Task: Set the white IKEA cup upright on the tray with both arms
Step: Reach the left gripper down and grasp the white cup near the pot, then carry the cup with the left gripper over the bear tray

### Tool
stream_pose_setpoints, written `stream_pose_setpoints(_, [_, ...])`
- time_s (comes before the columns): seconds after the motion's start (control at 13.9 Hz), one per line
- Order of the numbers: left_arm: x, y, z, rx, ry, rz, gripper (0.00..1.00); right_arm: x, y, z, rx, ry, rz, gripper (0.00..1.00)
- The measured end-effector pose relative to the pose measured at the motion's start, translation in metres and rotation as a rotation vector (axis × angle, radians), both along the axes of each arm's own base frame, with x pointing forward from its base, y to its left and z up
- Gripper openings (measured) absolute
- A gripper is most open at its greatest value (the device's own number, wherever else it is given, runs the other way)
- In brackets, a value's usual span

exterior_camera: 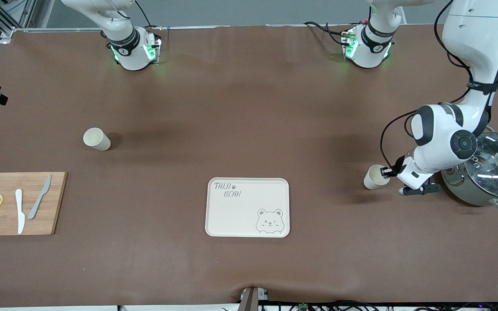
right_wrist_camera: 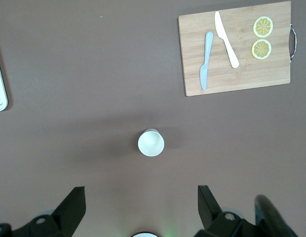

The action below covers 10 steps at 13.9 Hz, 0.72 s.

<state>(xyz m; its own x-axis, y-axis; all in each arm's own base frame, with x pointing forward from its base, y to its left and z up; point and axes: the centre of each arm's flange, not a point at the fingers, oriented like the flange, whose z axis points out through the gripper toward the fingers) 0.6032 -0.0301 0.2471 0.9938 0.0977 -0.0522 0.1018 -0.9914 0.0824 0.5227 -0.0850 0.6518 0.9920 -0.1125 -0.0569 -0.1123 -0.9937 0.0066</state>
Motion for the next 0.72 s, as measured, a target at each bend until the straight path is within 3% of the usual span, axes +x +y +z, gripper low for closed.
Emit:
stream_pose_setpoints(0.36, [0.02,-0.028,0.036,-0.032,0.023,-0.031,0.04,0.001,-0.007,-0.003,-0.002,0.0,-0.012,1.0])
stream_pose_setpoints(0.72, [0.019,-0.082,0.052,-0.088,0.052,0.041,0.04,0.021,-0.014,-0.03,-0.009,0.031,-0.022,1.0])
